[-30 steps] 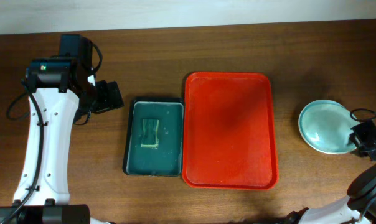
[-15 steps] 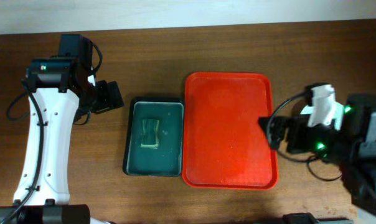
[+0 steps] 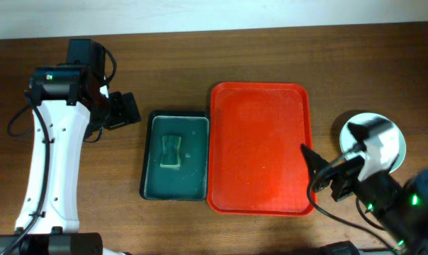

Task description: Clean dirty plates on tray and stack at the side

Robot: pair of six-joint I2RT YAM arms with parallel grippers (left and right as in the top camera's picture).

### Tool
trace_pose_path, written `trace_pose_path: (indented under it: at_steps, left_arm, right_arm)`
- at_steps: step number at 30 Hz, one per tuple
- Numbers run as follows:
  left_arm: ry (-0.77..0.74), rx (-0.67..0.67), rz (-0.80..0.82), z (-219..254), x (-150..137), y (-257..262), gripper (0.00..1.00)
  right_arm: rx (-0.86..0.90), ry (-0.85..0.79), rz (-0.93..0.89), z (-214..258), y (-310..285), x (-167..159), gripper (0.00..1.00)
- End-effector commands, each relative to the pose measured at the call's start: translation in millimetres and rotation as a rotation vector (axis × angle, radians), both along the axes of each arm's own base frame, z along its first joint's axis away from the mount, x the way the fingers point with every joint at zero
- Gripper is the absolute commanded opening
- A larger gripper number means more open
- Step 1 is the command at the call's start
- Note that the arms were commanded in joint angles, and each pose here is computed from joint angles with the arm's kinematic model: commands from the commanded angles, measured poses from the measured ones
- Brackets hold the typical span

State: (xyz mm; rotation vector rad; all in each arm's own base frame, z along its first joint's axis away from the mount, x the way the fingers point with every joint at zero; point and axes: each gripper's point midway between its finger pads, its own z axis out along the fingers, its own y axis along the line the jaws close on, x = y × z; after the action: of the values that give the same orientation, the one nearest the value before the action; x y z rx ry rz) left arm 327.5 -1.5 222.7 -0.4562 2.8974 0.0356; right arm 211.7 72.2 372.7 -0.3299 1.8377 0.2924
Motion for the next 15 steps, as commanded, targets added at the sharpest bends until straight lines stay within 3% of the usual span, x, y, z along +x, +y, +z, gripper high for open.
trace_pose_path:
  at_steps: [1, 9, 15]
  left_arm:
    - [-0.025, 0.003, 0.005, 7.6, 0.8, 1.3, 0.99]
    - [-0.025, 0.003, 0.005, 7.6, 0.8, 1.3, 0.99]
    - [-0.025, 0.003, 0.005, 7.6, 0.8, 1.3, 0.99]
  right_arm:
    - [-0.051, -0.037, -0.131, -48.4, -24.8, 1.5, 0.98]
    - [-0.018, -0.185, -0.137, -153.7, -24.3, 6.4, 0.98]
    - [0.006, -0.28, -0.125, -190.4, -19.0, 25.6, 0.98]
